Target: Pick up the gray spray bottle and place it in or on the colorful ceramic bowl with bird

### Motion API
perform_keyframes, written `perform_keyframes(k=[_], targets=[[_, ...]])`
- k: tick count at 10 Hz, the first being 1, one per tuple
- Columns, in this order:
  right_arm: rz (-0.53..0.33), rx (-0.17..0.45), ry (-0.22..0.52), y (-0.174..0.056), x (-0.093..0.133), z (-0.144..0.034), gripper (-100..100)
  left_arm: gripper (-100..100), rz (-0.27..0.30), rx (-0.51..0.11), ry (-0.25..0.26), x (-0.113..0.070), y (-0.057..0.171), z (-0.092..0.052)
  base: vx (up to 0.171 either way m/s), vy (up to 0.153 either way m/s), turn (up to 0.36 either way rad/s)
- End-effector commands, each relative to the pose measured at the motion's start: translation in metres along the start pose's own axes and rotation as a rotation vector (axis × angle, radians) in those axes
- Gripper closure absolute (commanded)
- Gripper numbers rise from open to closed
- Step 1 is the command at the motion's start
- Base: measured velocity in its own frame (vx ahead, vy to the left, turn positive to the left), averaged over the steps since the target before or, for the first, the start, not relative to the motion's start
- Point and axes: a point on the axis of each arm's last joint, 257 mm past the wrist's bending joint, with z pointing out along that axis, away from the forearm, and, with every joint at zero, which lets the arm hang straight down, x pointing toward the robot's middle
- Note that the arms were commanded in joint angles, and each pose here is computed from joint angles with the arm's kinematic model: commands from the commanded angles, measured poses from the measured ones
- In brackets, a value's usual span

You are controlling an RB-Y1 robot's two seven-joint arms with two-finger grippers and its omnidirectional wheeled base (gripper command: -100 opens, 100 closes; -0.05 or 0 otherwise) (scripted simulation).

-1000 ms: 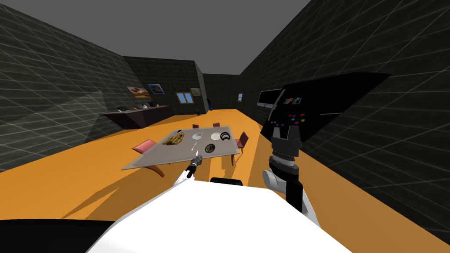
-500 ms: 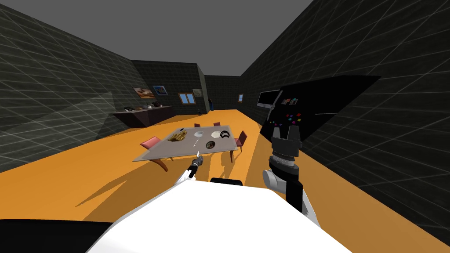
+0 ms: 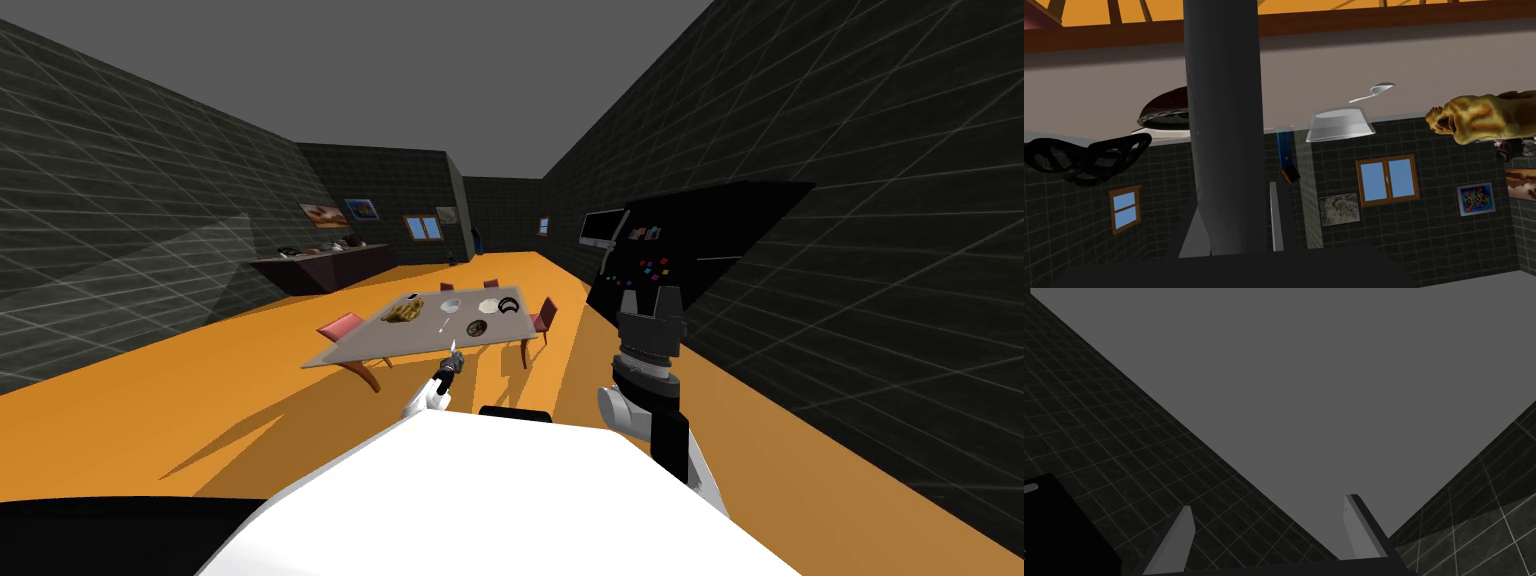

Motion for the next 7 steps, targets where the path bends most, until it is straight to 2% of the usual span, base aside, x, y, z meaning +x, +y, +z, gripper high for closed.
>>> perform_keyframes(k=[1,7], targets=[[0.0,0.0,0.0,0.0,0.0,0.0,0,100,-0.007,-0.01,-0.014,-0.016,0.001,0.005,0.069,0.014,-0.12],[0.0,0.0,0.0,0.0,0.0,0.0,0,100,-0.044,-0.05,-0.068,-0.076,0.011,0.029,0.067,0.014,-0.106]])
